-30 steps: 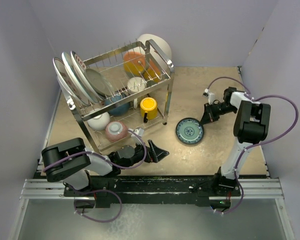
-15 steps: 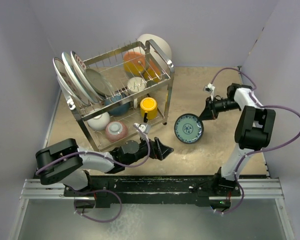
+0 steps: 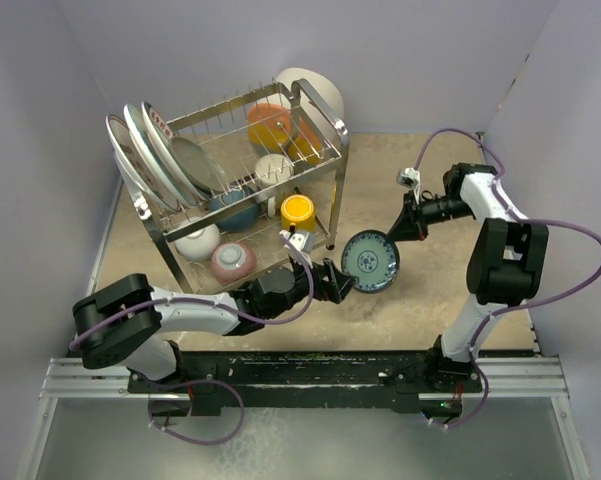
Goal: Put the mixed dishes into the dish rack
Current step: Pick up the plate at the center of the board.
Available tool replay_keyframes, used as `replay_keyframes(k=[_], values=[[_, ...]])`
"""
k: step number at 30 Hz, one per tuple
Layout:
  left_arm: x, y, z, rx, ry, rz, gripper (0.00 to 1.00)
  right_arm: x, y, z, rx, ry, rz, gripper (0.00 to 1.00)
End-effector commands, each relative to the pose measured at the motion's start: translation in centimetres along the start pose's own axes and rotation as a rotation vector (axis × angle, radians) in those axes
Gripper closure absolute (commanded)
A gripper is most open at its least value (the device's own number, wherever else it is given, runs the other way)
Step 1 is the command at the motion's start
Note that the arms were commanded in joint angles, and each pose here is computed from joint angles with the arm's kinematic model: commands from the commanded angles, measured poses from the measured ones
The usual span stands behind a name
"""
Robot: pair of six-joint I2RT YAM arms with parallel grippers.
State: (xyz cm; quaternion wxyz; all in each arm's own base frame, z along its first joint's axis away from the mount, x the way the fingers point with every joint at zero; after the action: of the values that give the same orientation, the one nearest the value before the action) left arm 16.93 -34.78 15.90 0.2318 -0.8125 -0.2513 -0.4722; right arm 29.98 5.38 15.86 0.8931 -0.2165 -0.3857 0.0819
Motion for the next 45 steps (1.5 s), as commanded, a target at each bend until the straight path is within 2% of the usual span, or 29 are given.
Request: replay_keyframes(k=[1,7,17,23,27,35,42,45], values=[[1.5,1.6,-0.1,0.086,0.007,-0.028,0.09,1.5,0.3,2.9,0.044,-0.089,-0.029,1.00],[1.3,2.5,0.4,0.156,-0.016,-0.014,0.26,1.7,1.4,4.2,0.069,-0.160,0.002,1.00],[1.3,2.7,0.3,0.179,-0.051,0.006,0.66,1.8,1.9,4.9,0.087,-0.197,0.006,1.00],[1.4,2.5,0.0,0.165,-0.075,0.012,1.00,1.8,2.0,5.1,0.091,-0.208,0.006,1.00],[1.5,2.1,-0.1,0.164,-0.106,0.009,1.00,1.9,1.9,5.4,0.090,-0.231,0.000,0.98],[0.5,0.3,1.1,0.225,-0.256,0.007,1.00,1.8,1.8,6.0,0.088,-0.283,-0.006,0.61],[-0.5,-1.3,2.0,0.312,-0.429,0.051,1.00,1.7,1.6,6.9,0.086,-0.386,-0.028,0.48],[-0.8,-2.0,1.9,0.351,-0.517,0.099,1.00,1.1,1.8,7.5,0.101,-0.467,-0.051,0.38]])
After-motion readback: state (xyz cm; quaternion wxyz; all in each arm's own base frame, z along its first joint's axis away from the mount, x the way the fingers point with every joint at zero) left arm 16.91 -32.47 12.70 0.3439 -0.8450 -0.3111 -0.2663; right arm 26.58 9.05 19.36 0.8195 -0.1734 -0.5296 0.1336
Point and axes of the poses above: each gripper's point midway between its finger pads, its own y axis out along the fingers, its own z axis along the line the jaws close on, x = y × z, the point moved 5 cm from there along -y, back along the fingers, and after that the axes turned 11 degrees about y, right-handed, at the moved point
